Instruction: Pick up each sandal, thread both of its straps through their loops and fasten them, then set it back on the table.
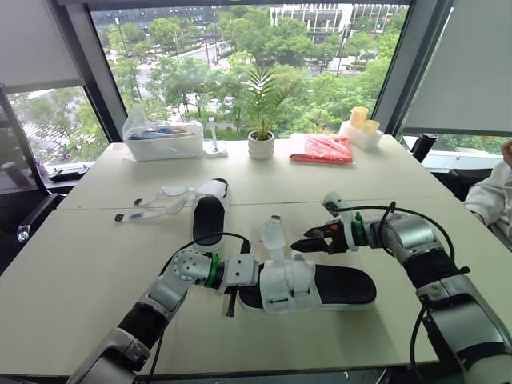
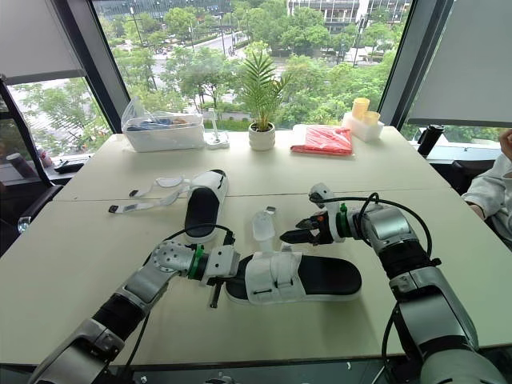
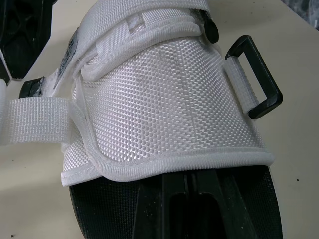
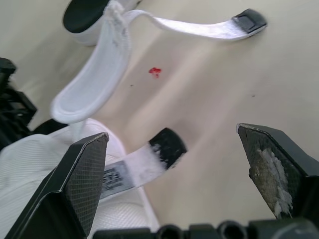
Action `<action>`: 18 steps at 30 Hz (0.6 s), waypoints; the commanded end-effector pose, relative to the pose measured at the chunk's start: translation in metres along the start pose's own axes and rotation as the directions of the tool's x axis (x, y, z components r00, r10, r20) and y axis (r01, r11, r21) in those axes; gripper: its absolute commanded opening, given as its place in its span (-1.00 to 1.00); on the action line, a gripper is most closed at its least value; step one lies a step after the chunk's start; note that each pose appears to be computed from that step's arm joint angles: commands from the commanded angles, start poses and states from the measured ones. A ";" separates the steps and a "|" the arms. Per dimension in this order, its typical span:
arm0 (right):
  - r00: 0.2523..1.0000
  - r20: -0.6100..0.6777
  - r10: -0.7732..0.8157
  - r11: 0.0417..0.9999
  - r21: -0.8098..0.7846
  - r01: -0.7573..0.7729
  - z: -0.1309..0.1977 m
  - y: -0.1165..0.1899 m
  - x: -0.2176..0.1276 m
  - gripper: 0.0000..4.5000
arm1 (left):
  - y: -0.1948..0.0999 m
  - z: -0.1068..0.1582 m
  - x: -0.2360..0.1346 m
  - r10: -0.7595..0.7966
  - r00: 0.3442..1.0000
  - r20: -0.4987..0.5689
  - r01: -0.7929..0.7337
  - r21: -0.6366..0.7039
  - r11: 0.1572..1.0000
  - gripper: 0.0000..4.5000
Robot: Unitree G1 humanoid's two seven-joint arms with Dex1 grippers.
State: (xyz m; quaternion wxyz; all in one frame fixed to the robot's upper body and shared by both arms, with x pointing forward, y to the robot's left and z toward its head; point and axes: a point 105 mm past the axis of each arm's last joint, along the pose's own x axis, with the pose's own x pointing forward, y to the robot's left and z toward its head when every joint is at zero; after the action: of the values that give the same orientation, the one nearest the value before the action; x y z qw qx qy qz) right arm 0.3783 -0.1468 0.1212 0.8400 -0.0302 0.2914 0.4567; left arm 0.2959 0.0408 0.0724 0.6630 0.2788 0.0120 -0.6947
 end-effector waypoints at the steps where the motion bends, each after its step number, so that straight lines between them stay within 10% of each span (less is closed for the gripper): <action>1: 0.999 -0.002 -0.037 0.989 -0.142 0.036 0.010 -0.001 0.005 0.98 | -0.033 -0.046 0.007 -0.109 0.982 -0.157 0.087 -0.141 0.986 -1.00; 11: 0.967 -0.026 -0.252 0.806 -0.558 0.195 0.011 -0.026 0.016 0.98 | -0.032 -0.046 0.006 -0.101 0.982 -0.160 0.079 -0.143 0.987 -1.00; 18: 0.978 0.123 -0.170 0.863 -0.461 0.208 0.067 -0.014 -0.012 0.98 | -0.031 -0.046 0.006 -0.096 0.983 -0.159 0.073 -0.141 0.987 -1.00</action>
State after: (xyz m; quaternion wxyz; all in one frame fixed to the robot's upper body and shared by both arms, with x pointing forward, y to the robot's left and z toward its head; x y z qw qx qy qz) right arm 0.4147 -0.1471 0.1492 0.8507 -0.2663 0.1653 0.4220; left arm 0.2962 0.0408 0.0719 0.6656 0.2769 0.0131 -0.6929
